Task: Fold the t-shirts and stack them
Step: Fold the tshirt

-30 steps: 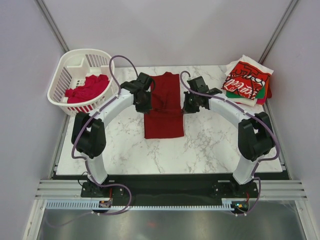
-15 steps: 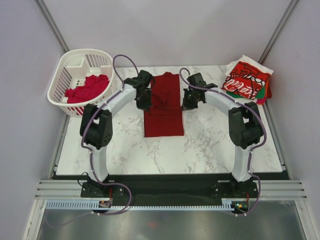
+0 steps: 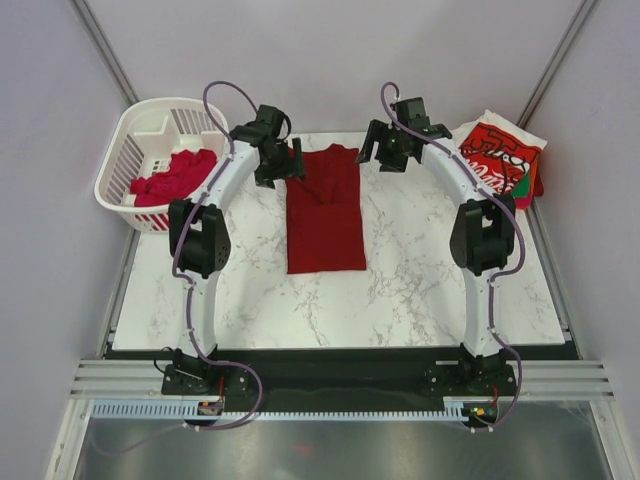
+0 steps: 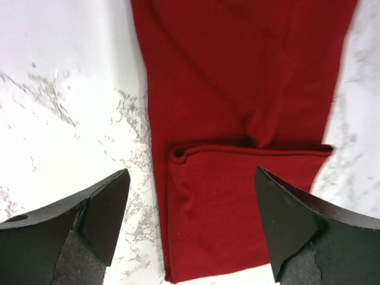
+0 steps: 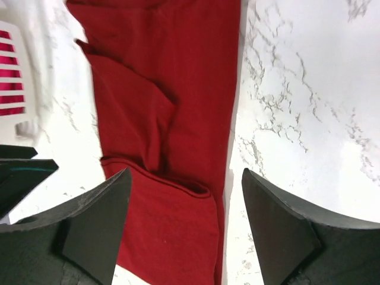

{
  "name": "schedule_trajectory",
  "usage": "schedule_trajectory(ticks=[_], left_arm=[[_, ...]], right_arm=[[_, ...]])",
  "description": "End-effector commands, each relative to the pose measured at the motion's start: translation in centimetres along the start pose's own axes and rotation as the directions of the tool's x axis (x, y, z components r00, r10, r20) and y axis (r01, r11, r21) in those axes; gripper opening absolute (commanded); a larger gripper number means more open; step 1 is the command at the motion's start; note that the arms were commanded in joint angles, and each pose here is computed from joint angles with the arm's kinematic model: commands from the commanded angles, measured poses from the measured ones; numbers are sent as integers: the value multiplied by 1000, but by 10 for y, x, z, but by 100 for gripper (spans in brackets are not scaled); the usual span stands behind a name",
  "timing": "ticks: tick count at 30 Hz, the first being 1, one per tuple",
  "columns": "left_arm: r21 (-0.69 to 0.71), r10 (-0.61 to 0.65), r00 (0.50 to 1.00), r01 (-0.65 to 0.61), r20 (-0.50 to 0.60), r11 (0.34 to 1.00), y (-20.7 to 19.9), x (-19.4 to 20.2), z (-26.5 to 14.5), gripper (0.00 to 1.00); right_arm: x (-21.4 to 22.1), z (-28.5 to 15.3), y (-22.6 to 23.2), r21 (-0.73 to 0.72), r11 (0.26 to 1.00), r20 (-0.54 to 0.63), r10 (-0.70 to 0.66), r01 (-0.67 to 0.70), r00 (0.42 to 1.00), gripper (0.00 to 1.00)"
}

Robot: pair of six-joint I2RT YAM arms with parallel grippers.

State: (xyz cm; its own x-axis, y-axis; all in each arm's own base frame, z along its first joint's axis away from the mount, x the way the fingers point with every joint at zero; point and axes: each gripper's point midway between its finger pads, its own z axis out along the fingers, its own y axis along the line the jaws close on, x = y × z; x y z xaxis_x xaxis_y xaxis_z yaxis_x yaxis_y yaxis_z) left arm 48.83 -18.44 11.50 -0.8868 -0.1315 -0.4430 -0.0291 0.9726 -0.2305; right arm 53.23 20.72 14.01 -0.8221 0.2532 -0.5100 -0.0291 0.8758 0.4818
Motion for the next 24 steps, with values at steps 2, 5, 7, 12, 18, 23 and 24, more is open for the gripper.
schedule_trajectory(ticks=[2, 5, 7, 12, 18, 23, 24], left_arm=[[111, 54, 995, -63, 79, 992, -28, -27, -51, 91], [111, 55, 998, -59, 45, 992, -28, -6, -61, 86], [119, 67, 997, -71, 38, 990, -35, 11, -70, 82], [142, 106, 992, -95, -74, 985, -37, 93, -63, 81], [159, 86, 990, -68, -110, 985, -13, 153, -71, 83], [182, 62, 989, -37, -136, 983, -1, 187, -69, 82], [189, 58, 991, -34, -122, 981, -2, 187, -72, 82]], right_arm=[[0, -43, 13, -1, 999, 31, -36, 36, 999, 82], [36, -50, 12, -61, 998, -9, -36, 36, 999, 67], [50, -57, 25, -155, 987, -16, -38, 35, 999, 48], [124, -57, 21, -208, 978, -155, -53, 20, 986, 47], [191, -72, -7, -144, 989, -214, -41, 10, 976, 68], [246, -66, -20, -130, 991, -312, -33, -8, 950, 72], [248, -64, -21, -132, 991, -309, -29, -13, 951, 72]])
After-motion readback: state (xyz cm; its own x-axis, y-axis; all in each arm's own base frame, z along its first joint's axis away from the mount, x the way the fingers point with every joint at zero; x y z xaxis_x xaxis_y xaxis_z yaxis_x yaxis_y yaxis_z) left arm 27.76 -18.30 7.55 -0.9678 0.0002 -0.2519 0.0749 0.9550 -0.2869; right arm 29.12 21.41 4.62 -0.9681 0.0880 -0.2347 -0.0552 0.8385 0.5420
